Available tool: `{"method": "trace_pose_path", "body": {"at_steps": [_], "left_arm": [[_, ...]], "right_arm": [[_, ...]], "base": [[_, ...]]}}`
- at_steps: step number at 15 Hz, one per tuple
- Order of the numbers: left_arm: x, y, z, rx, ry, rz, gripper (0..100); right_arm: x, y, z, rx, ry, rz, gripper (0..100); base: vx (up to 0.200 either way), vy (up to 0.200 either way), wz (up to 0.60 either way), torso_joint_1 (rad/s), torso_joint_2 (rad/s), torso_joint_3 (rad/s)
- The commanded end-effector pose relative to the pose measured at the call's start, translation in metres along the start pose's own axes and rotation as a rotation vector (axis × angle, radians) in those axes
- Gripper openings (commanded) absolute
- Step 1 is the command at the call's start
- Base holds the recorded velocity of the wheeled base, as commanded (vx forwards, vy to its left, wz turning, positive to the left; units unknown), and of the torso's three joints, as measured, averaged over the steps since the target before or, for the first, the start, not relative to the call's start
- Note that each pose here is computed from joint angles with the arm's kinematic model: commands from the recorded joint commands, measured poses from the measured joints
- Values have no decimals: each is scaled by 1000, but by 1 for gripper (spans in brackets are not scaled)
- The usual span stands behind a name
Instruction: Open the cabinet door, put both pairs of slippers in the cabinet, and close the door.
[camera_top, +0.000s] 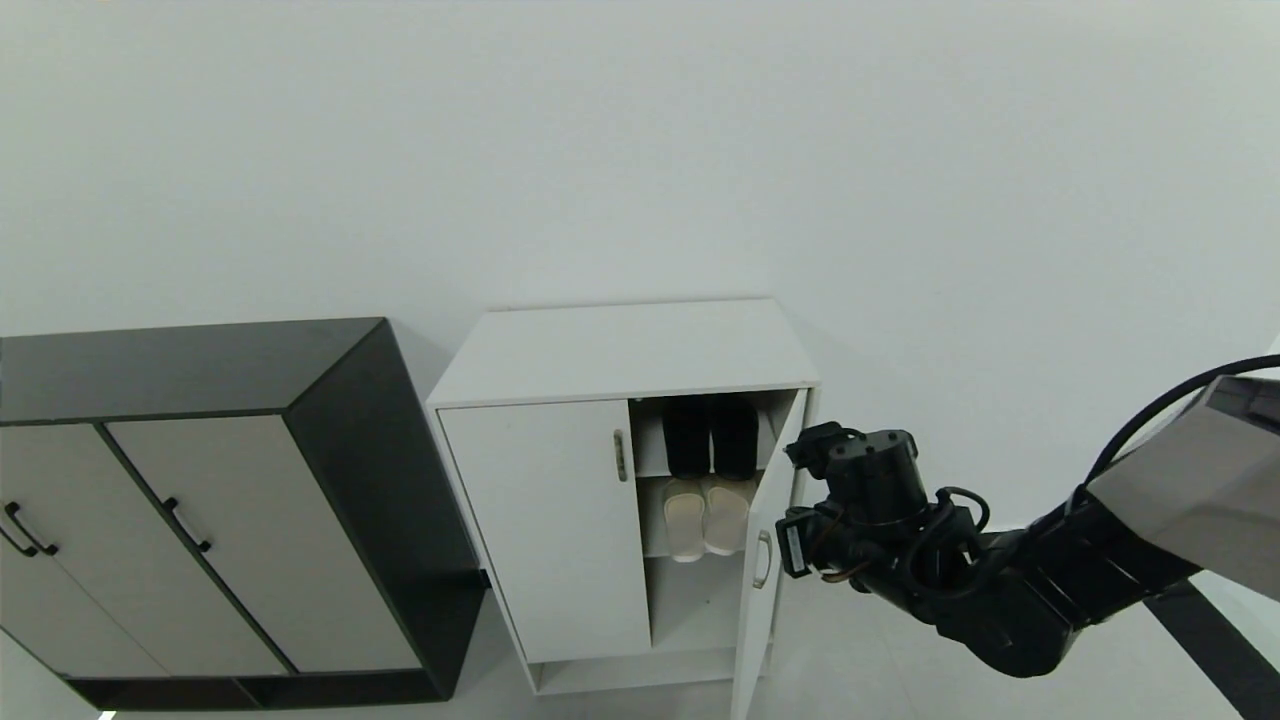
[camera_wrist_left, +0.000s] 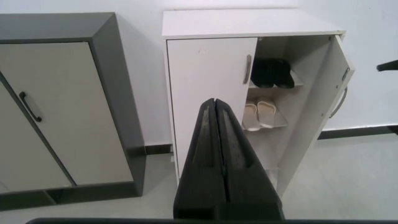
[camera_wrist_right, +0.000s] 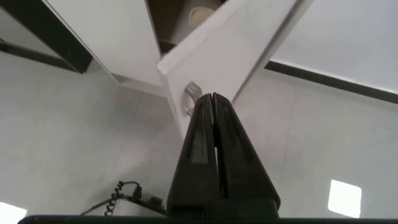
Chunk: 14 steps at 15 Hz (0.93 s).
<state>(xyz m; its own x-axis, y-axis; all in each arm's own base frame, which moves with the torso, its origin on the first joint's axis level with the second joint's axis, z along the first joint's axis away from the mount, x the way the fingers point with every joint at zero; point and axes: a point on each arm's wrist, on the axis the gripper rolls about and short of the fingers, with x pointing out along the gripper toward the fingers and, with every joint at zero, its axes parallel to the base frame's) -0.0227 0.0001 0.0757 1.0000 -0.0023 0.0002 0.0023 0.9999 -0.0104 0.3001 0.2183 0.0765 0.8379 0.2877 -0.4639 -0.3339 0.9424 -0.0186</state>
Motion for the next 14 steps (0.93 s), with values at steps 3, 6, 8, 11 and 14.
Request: {"method": "trace_pose_path", "body": {"at_steps": [3,6,8,11,14], "left_arm": [[0,0,0,0,-1,-1,0],[0,0,0,0,0,1,0],[0,0,0,0,-1,1,0],[0,0,0,-2,-1,1,0],[0,0,0,-2,-1,1,0]], "right_arm": [[35,4,-9,2,18,12,0],[55,11,-4,10,-13,19,0],[65,14,0,22,-45,25,0],[71,17,3,56,-153,87,0],[55,13,-7,62,-193,146,0]], "base": [[0,0,0,0,0,0],[0,0,0,0,0,0],[0,0,0,0,0,0],[0,0,0,0,0,0],[0,0,0,0,0,0]]}}
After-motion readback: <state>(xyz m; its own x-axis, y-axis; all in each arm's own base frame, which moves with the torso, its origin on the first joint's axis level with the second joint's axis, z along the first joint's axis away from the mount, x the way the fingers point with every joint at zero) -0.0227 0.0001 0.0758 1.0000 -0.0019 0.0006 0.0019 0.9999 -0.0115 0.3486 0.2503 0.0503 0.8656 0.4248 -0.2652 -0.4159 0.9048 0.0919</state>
